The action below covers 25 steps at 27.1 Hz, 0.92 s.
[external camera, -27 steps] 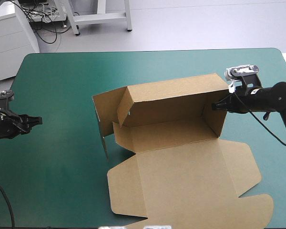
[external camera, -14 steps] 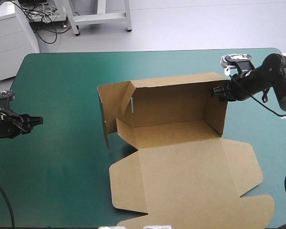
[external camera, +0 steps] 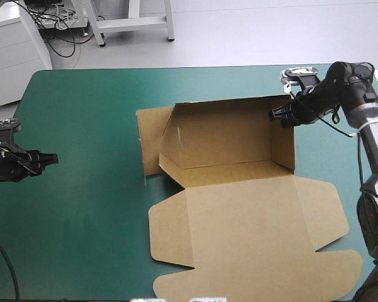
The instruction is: Fold the box
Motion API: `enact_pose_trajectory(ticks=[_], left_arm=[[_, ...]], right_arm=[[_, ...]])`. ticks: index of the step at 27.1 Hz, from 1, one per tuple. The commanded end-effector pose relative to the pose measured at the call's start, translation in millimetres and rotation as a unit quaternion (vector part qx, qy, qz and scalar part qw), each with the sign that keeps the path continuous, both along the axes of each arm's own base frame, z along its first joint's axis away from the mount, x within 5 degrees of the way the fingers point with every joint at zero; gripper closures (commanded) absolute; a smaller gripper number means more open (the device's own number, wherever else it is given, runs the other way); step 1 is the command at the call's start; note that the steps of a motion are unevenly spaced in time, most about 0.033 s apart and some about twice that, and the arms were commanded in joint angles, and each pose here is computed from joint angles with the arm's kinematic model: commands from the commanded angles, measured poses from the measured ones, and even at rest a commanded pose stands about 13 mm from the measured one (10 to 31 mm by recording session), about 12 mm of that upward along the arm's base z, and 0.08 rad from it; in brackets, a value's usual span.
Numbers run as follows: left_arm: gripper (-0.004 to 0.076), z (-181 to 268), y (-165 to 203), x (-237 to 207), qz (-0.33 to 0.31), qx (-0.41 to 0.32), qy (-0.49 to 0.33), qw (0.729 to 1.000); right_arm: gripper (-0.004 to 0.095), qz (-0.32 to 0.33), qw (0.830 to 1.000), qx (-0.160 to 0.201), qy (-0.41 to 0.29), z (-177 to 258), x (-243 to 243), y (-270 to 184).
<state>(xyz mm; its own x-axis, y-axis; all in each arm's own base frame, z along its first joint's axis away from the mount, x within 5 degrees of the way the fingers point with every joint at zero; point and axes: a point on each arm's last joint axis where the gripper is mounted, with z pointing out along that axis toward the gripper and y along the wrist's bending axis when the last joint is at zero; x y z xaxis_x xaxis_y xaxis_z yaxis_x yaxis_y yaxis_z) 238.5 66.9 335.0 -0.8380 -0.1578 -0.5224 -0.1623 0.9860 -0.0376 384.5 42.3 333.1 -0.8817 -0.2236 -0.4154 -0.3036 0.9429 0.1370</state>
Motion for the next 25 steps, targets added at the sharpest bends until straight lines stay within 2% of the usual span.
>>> enact_pose_trajectory(ticks=[1, 3, 4, 5, 11, 15, 18, 25], left_arm=[[0.0372, 14.8, -0.7, -1.0, 0.004, 0.006, -0.042, 0.999], [0.0372, 14.8, -0.9, -0.9, 0.003, 0.005, -0.042, 0.999], [0.0372, 14.8, -0.9, -1.0, 0.002, 0.005, -0.042, 0.999], [0.0372, 14.8, -0.9, -1.0, 0.002, 0.005, -0.042, 0.999], [0.0372, 15.1, -1.9, -0.5, 0.001, 0.000, -0.045, 0.999], [0.0372, 15.3, -2.6, -0.1, -0.003, -0.002, -0.047, 0.999], [0.0372, 15.3, -2.6, -0.1, -0.003, -0.002, -0.047, 0.999], [0.0372, 15.8, -3.9, 0.6, -0.007, -0.009, -0.052, 0.999]], right_arm=[[0.0553, 0.010, 0.999, -0.019, -0.040, 15.3, -0.1, 6.9], [0.0383, 0.011, 0.996, -0.017, -0.084, 22.2, 7.1, 14.0], [0.0321, 0.012, 0.995, -0.018, -0.097, 23.3, 10.8, 17.1], [0.0303, 0.012, 0.994, -0.020, -0.104, 24.1, 12.6, 18.3], [0.0281, 0.011, 0.993, -0.020, -0.115, 12.8, 30.4, 21.3], [0.0175, 0.006, 0.988, -0.021, -0.155, 9.7, 42.3, 21.6], [0.0142, 0.011, 0.985, -0.023, -0.168, 18.0, 43.0, 21.7], [0.0143, 0.022, 0.985, -0.024, -0.168, 48.4, 35.7, 21.7]])
